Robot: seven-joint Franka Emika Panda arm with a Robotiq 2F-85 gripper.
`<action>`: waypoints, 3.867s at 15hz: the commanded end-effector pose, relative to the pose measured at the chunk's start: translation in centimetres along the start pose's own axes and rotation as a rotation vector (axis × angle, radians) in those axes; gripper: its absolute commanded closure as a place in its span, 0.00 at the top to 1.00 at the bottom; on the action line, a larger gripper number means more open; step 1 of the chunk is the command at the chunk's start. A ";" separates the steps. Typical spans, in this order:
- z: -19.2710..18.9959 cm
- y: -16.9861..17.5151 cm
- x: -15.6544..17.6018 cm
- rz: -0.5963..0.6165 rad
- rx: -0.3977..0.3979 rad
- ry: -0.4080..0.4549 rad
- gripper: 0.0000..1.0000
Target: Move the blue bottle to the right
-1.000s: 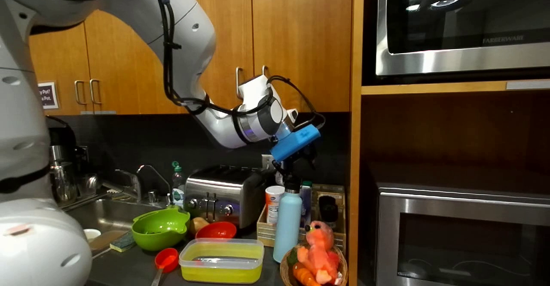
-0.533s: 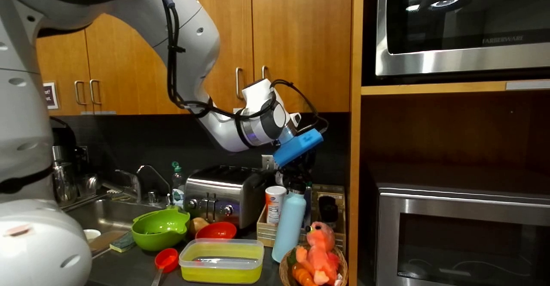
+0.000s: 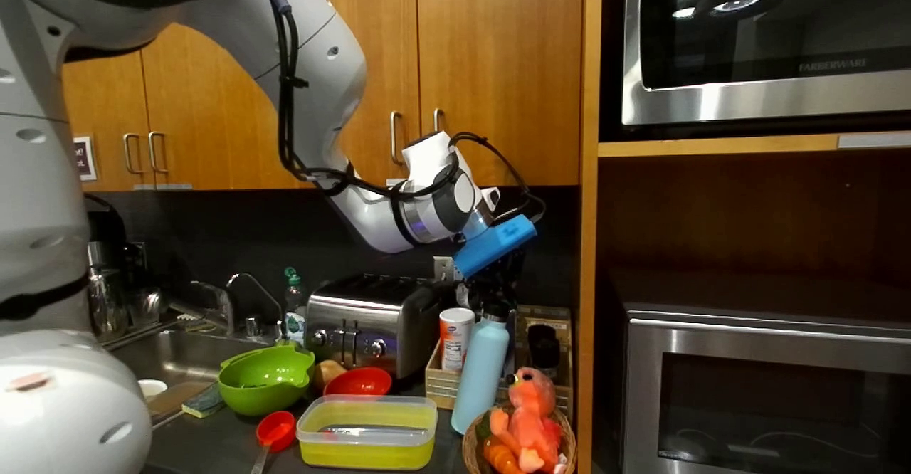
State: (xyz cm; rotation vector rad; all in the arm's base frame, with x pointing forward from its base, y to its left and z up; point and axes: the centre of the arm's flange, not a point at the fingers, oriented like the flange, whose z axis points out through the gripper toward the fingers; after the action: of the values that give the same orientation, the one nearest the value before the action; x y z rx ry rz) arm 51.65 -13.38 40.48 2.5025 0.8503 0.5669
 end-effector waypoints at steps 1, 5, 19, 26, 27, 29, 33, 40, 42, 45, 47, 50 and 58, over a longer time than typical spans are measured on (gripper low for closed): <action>-1.2 -0.1 0.4 0.010 -0.024 0.028 0.02; -2.7 -0.8 1.3 0.059 -0.026 0.048 0.02; -7.4 -2.9 4.4 0.178 -0.082 0.122 0.02; -10.9 -3.0 4.3 0.204 -0.135 0.124 0.02; -11.5 -3.1 4.2 0.224 -0.138 0.125 0.02; -12.9 -3.5 3.6 0.272 -0.154 0.116 0.02; -15.2 -4.1 2.9 0.346 -0.203 0.104 0.02; -18.1 -4.2 1.4 0.422 -0.302 0.078 0.02; -19.1 -3.8 0.5 0.444 -0.334 0.058 0.02; -20.6 -3.1 -0.8 0.470 -0.387 0.022 0.02; -21.7 -2.9 -1.6 0.487 -0.420 0.002 0.02; -22.9 -3.0 -2.6 0.515 -0.458 -0.026 0.02; -25.5 -3.9 -5.4 0.601 -0.540 -0.116 0.02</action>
State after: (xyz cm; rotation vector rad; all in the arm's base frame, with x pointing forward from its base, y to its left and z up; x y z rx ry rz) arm 35.38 -7.54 57.15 2.2808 -0.0548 0.7227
